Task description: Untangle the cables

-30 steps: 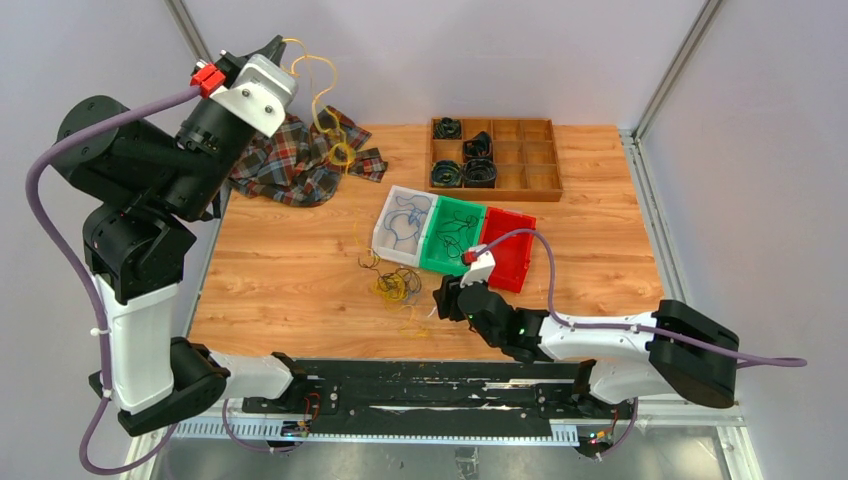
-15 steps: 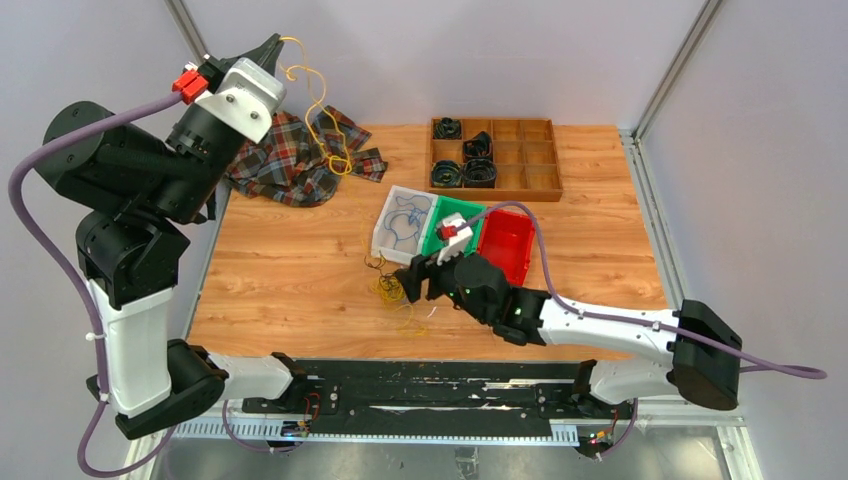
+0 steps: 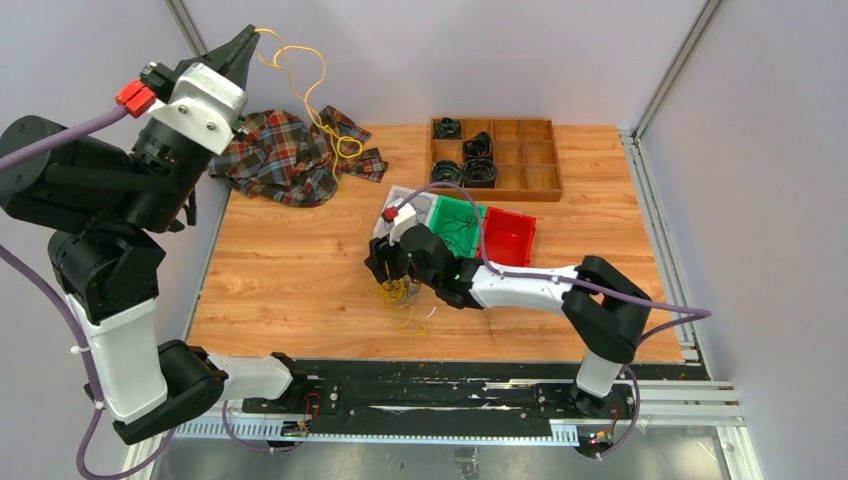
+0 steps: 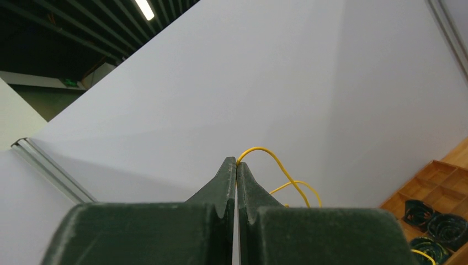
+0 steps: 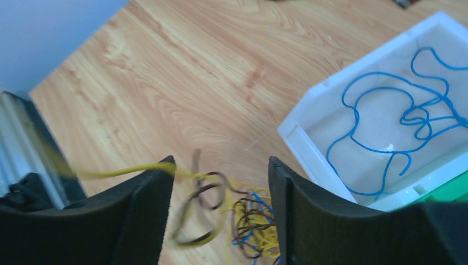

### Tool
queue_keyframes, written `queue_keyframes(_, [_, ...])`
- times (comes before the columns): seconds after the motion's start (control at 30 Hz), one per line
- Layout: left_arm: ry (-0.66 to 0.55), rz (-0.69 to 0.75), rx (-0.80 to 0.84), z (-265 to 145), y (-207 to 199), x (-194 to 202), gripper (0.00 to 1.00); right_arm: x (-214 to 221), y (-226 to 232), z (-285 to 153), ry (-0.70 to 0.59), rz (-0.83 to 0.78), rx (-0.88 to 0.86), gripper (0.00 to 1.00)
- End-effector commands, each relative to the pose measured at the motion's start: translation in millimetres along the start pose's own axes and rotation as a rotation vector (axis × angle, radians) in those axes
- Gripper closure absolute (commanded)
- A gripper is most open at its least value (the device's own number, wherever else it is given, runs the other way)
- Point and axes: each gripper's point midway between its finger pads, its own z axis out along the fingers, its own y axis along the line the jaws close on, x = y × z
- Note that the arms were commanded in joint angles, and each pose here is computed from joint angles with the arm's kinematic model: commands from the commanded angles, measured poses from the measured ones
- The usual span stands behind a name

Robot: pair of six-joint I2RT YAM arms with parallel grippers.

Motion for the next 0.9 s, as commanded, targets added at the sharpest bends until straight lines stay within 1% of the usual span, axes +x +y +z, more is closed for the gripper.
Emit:
queue_keyframes(0.0, [-0.055, 0.032, -0.083, -14.4, 28.5, -22.3, 0.99, 23.6, -5.4, 17.2, 0.042, 0.049, -0.015, 0.45])
queue_keyframes(0.07, [-0.058, 0.052, -0.12, -18.6, 39.3, -26.5, 0.99, 45.9, -10.2, 20.8, 0.076, 0.066, -0.005, 0.52])
queue_keyframes(0.1, [-0.06, 0.059, -0.145, -20.3, 45.3, -28.5, 0.99, 57.5, -13.8, 21.8, 0.094, 0.081, 0.007, 0.59])
queue_keyframes(0.13, [-0.062, 0.071, -0.171, -22.2, 51.6, -30.4, 0.99, 67.7, -16.6, 22.0, 0.111, 0.095, 0.017, 0.65])
queue_keyframes(0.17, [-0.067, 0.082, -0.2, -24.4, 58.2, -32.9, 1.0, 78.8, -19.5, 20.9, 0.129, 0.104, 0.023, 0.75])
queue_keyframes(0.2, [-0.076, 0.089, -0.229, -25.8, 64.6, -35.9, 1.0, 86.9, -20.9, 20.0, 0.142, 0.115, 0.025, 0.83])
queue_keyframes(0.27, [-0.099, 0.104, -0.284, -29.3, 77.2, -43.4, 0.99, 99.5, -22.8, 17.0, 0.159, 0.136, 0.028, 0.96])
queue_keyframes(0.3, [-0.108, 0.104, -0.302, -30.3, 81.2, -46.2, 0.99, 103.7, -23.8, 15.5, 0.164, 0.144, 0.03, 0.98])
queue_keyframes(0.33, [-0.111, 0.104, -0.3, -29.4, 80.7, -46.8, 0.99, 107.2, -23.8, 13.8, 0.17, 0.149, 0.028, 0.98])
queue_keyframes(0.37, [-0.108, 0.106, -0.28, -28.3, 76.8, -45.5, 1.0, 107.3, -23.7, 12.0, 0.17, 0.15, 0.028, 0.94])
queue_keyframes(0.47, [-0.076, 0.083, -0.185, -23.6, 52.6, -31.4, 0.99, 91.5, -18.2, 3.0, 0.141, 0.141, 0.002, 0.76])
queue_keyframes(0.57, [-0.051, 0.06, -0.061, -26.3, 19.7, -15.0, 0.99, 50.3, -3.9, -15.9, 0.077, 0.122, -0.057, 0.55])
queue_keyframes(0.7, [-0.009, 0.016, 0.096, -32.0, -25.7, 9.6, 1.0, -6.6, 14.1, -51.4, -0.005, 0.074, -0.136, 0.28])
queue_keyframes(0.77, [0.014, -0.001, 0.171, -35.8, -46.9, 21.1, 0.99, -31.1, 19.8, -71.2, -0.033, 0.043, -0.16, 0.23])
queue_keyframes(0.87, [0.037, -0.03, 0.252, -41.8, -70.1, 32.6, 0.99, -61.4, 25.3, -100.4, -0.08, -0.012, -0.19, 0.21])
